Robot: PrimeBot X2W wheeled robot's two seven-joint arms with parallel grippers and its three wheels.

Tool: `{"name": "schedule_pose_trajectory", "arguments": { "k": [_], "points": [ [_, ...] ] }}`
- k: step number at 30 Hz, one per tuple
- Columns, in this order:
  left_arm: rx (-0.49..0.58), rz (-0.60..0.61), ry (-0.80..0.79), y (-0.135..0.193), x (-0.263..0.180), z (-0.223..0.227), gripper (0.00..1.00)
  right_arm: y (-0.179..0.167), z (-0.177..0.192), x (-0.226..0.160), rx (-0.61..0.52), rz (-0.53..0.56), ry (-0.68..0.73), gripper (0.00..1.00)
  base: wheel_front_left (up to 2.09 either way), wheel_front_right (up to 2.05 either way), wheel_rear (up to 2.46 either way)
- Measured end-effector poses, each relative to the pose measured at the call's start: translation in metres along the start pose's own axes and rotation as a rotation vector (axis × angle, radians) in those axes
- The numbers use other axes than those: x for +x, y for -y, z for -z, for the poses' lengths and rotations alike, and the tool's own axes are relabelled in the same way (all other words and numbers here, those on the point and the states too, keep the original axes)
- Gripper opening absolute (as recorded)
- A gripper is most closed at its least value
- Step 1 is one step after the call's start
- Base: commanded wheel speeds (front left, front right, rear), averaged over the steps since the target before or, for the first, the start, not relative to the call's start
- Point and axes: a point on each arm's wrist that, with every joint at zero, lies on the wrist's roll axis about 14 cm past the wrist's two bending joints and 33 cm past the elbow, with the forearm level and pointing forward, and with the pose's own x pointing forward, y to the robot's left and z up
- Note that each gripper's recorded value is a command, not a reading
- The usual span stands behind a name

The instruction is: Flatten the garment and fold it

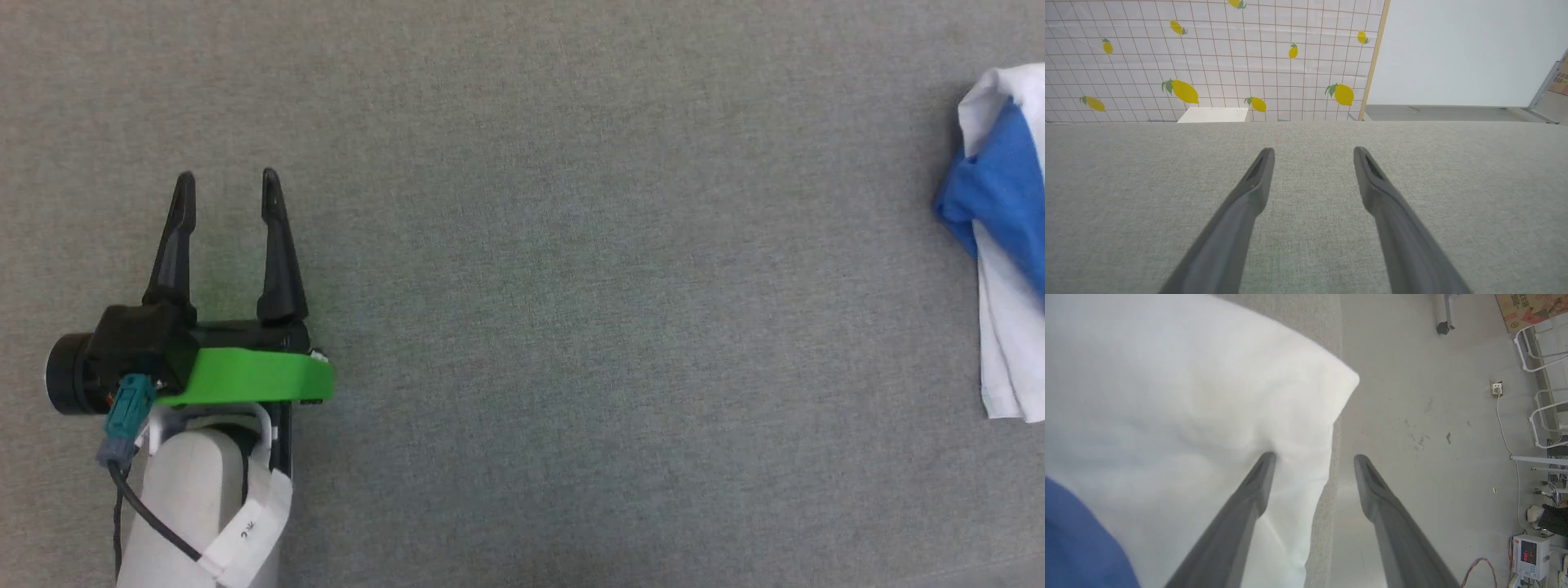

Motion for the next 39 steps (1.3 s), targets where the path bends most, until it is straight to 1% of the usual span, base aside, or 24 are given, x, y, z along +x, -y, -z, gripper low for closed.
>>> {"name": "schedule_pose_trajectory", "arguments": {
  "k": [2,5,7,10,13,15,17,18,20,21,23,24,26,28,30,34,39],
  "points": [
    [0.002,-0.013,0.009,-0.004,-0.004,-0.006,1.0,0.005,-0.024,-0.008,0.005,0.001,0.076,1.0,0.0,0.0,0.0],
    [0.004,-0.048,0.021,-0.013,-0.014,-0.017,1.0,0.014,-0.076,-0.03,0.014,0.001,0.237,1.0,0.0,0.0,0.0],
    [0.001,-0.068,0.035,-0.019,-0.022,-0.026,1.0,0.021,-0.118,-0.055,0.045,0.002,0.381,1.0,0.0,0.0,0.0],
    [-0.014,-0.085,0.067,-0.022,-0.032,-0.044,1.0,0.023,-0.165,-0.094,0.063,0.001,0.565,1.0,0.0,0.0,0.0],
    [-0.022,-0.108,0.107,-0.025,-0.041,-0.063,1.0,0.016,-0.202,-0.133,0.156,-0.018,0.75,1.0,0.0,0.0,0.0],
    [-0.026,-0.119,0.137,-0.026,-0.046,-0.077,1.0,0.009,-0.223,-0.16,0.241,-0.038,0.879,1.0,0.0,0.0,0.0],
    [-0.027,-0.124,0.166,-0.025,-0.053,-0.09,1.0,-0.008,-0.237,-0.187,0.319,-0.07,1.007,1.0,0.0,0.0,0.0],
    [-0.028,-0.129,0.177,-0.025,-0.055,-0.095,1.0,-0.017,-0.24,-0.196,0.343,-0.085,1.051,1.0,0.0,0.0,0.0],
    [-0.035,-0.14,0.199,-0.026,-0.062,-0.105,1.0,-0.04,-0.243,-0.218,0.449,-0.131,1.155,1.0,0.0,0.0,0.0],
    [-0.037,-0.146,0.21,-0.027,-0.066,-0.109,1.0,-0.054,-0.242,-0.227,0.478,-0.151,1.192,1.0,0.0,0.0,0.0],
    [-0.046,-0.158,0.226,-0.029,-0.073,-0.116,1.0,-0.077,-0.237,-0.238,0.567,-0.189,1.235,1.0,0.0,0.0,0.0],
    [-0.053,-0.164,0.23,-0.03,-0.077,-0.118,1.0,-0.091,-0.233,-0.243,0.585,-0.21,1.248,1.0,0.0,0.0,0.0],
    [-0.06,-0.174,0.231,-0.032,-0.083,-0.119,1.0,-0.113,-0.223,-0.245,0.614,-0.236,1.24,1.0,0.0,0.0,0.0],
    [-0.06,-0.187,0.23,-0.035,-0.09,-0.119,1.0,-0.126,-0.208,-0.242,0.626,-0.244,1.215,1.0,0.0,0.0,0.0],
    [-0.059,-0.197,0.226,-0.037,-0.096,-0.119,1.0,-0.138,-0.189,-0.234,0.627,-0.249,1.167,1.0,0.0,0.0,0.0],
    [-0.064,-0.215,0.209,-0.04,-0.107,-0.114,1.0,-0.165,-0.16,-0.225,0.654,-0.306,1.083,1.0,0.0,0.0,0.0],
    [-0.048,-0.218,0.179,-0.04,-0.116,-0.105,1.0,-0.179,-0.135,-0.221,0.66,-0.321,1.022,1.0,0.0,0.0,0.0]
  ]
}}
